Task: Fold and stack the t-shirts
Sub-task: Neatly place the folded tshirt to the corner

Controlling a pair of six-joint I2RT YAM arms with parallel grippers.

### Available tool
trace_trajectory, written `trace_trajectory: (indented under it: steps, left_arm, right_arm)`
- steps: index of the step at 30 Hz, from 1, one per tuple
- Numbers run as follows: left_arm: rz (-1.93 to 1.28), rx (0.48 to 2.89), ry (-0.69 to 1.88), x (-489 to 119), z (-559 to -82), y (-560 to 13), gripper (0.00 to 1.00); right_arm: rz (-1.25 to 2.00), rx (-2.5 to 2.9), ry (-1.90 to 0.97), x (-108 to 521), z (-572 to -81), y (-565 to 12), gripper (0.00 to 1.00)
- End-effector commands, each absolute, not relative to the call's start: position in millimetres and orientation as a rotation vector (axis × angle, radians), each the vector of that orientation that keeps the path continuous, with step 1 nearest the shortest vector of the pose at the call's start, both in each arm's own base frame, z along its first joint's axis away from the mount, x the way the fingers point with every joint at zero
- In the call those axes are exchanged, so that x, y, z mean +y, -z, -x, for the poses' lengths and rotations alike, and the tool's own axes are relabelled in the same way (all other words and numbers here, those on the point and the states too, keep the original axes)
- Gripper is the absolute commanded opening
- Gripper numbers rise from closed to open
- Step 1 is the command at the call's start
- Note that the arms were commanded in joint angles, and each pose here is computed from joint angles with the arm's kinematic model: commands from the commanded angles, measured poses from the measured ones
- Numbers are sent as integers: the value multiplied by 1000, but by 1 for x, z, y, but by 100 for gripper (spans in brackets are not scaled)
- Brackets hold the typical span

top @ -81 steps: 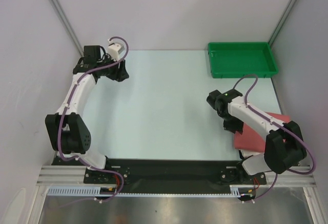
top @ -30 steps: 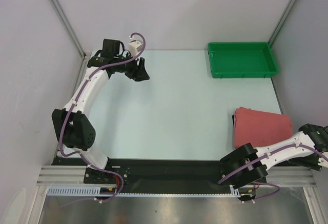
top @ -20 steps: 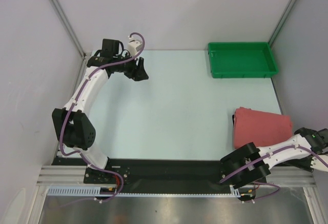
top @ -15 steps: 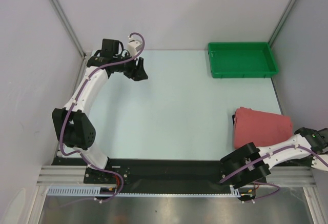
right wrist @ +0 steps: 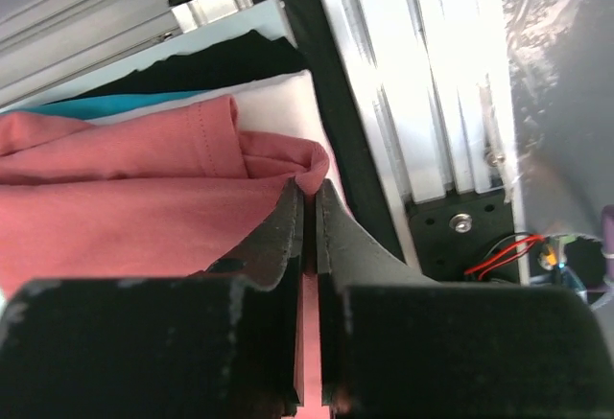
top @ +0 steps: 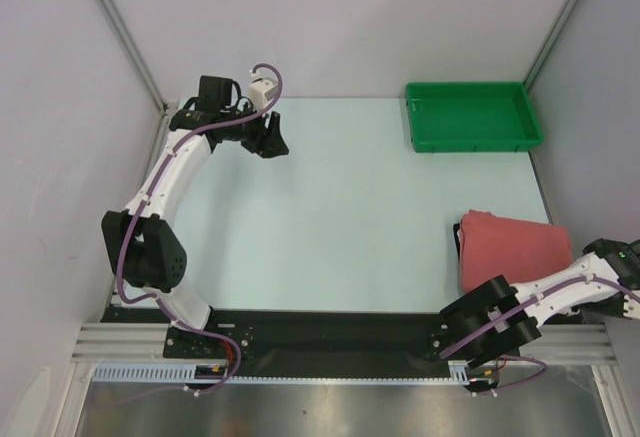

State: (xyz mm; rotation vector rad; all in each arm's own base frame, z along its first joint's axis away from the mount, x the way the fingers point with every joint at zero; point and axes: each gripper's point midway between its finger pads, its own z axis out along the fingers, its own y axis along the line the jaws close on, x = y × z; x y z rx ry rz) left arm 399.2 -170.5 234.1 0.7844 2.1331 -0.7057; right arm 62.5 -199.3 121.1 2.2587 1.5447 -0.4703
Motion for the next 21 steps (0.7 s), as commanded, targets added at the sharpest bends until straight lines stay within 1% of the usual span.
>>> trace_trajectory:
  steps: [1, 5, 8, 11, 15, 17, 18, 21]
  left_arm:
    - [-804, 2072, 690, -170, -405, -253, 61]
    - [-808, 2064, 685, -169, -405, -256, 61]
    - [-805, 2065, 673, -165, -406, -256, 61]
    - [-796, 2068, 666, -161, -408, -256, 61]
    - [-783, 2067, 653, -156, -411, -256, 61]
    - [-780, 2068, 651, -155, -412, -256, 61]
    - [-776, 2067, 648, -155, -413, -256, 61]
    - [-772, 2060, 650, -155, -415, -259, 61]
  right_arm:
    - [-2178, 1515, 634, -225, -53, -143, 0]
    - [-2068, 1552, 779, -246, -51, -163, 0]
    - [-2003, 1587, 778, -262, -64, -175, 0]
    - [-1962, 1665, 732, -263, -79, -168, 0]
    - [-2018, 1708, 723, -252, -74, -144, 1]
    - [-2023, 1717, 665, -243, -79, -134, 10]
    - [-2044, 1717, 650, -239, -78, -130, 27]
    - [-2131, 1707, 674, -228, -68, -123, 66]
